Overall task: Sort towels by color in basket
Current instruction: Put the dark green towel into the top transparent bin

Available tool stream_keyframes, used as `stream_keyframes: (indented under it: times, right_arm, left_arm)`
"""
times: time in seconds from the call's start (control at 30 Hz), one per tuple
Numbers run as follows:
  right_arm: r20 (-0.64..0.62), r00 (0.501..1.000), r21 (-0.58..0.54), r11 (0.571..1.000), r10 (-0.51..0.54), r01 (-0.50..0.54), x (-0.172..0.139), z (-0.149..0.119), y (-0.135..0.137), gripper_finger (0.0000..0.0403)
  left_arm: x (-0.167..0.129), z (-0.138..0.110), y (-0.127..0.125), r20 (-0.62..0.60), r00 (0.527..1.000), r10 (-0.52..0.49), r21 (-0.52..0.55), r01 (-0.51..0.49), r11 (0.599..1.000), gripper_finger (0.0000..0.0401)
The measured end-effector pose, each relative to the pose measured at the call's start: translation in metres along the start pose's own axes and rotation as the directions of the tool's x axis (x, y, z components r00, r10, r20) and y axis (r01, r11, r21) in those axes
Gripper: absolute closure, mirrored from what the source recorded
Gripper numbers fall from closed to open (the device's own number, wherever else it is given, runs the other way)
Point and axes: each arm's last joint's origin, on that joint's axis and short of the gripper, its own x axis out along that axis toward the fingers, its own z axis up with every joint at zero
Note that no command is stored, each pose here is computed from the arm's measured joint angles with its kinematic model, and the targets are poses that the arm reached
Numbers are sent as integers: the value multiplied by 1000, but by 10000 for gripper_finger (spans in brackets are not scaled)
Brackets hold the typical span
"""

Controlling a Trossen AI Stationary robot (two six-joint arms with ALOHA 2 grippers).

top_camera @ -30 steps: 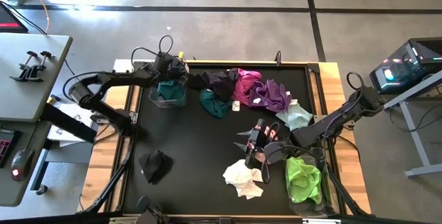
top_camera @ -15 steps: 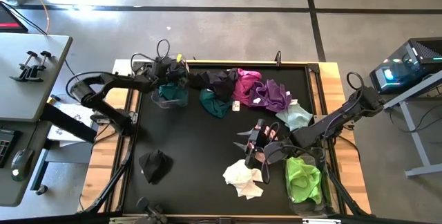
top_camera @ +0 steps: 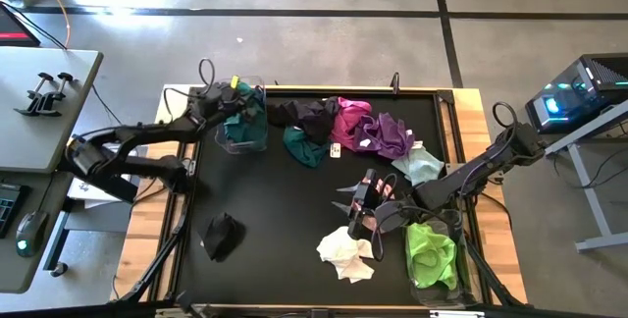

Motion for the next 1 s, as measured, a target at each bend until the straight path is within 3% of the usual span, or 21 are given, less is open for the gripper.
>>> stream_keyframes:
  times: [0.27,0.77,1.0]
  right_arm:
    - [0,1000,0,1000,0,0,0,0,0,242]
    - [0,1000,-8,1000,0,0,0,0,0,242]
    - [0,1000,-16,1000,0,0,0,0,0,242]
  left_arm:
    - [-14,0,1,29,999,29,-2,-29,1000,401]
    - [-3,-8,2,15,996,84,-31,-84,996,399]
    - [9,-26,2,-86,989,122,-23,-124,992,342]
